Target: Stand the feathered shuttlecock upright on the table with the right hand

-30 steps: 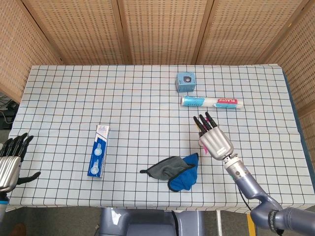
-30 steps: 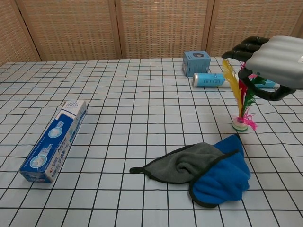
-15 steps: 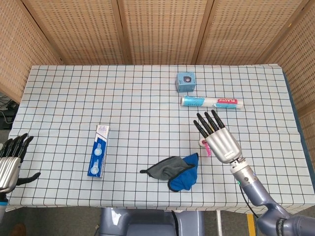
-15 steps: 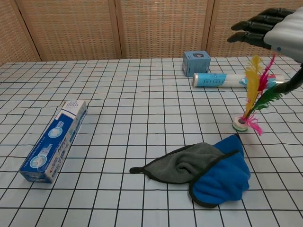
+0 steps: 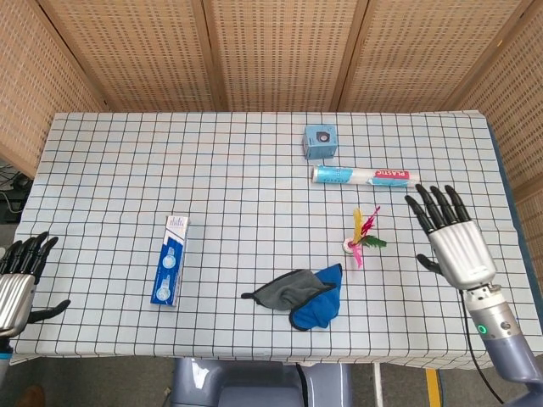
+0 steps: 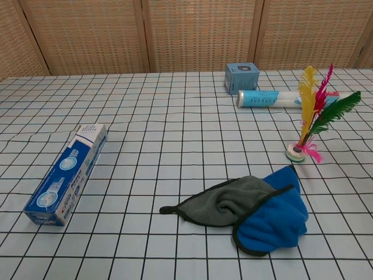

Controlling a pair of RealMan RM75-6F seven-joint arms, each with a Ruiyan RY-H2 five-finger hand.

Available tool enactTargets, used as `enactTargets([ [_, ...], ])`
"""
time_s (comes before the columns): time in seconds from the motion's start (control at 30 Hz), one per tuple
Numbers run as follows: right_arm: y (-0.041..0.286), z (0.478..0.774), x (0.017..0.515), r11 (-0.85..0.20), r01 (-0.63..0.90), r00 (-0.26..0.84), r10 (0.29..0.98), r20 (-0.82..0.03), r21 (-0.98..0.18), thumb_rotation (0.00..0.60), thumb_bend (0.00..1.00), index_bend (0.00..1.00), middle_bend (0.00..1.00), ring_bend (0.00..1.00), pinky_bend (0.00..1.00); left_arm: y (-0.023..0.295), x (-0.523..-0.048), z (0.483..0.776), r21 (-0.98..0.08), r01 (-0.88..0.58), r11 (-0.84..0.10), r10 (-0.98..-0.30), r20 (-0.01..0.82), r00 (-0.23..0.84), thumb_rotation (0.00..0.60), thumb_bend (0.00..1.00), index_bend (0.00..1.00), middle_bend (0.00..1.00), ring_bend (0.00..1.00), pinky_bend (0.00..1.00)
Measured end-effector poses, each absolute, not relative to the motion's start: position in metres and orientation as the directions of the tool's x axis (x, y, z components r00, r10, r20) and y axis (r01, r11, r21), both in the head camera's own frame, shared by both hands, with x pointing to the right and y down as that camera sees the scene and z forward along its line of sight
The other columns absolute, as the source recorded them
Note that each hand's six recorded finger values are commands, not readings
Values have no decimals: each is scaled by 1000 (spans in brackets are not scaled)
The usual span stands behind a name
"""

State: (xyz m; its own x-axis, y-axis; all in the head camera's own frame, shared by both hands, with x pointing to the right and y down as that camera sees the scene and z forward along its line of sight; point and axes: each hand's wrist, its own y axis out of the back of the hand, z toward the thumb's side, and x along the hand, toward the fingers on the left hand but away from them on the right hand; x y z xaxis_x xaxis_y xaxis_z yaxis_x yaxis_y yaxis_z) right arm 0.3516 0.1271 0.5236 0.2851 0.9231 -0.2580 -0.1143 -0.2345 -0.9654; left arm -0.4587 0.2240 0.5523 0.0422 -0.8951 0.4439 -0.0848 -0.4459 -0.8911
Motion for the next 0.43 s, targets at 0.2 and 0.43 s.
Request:
enactTargets([
  [0.2, 157, 520, 387, -297, -11, 185, 938, -294, -955, 600, 0, 0, 0, 0, 0, 225, -459, 545, -898, -104, -428, -904, 425, 49, 600, 0, 0, 0, 0, 0],
  [0.43, 195, 528, 401, -306, 7, 122, 945, -303, -952, 600, 0, 0, 0, 0, 0, 226, -462, 538, -900, -125, -418, -908, 415, 54, 600, 0, 0, 0, 0, 0],
])
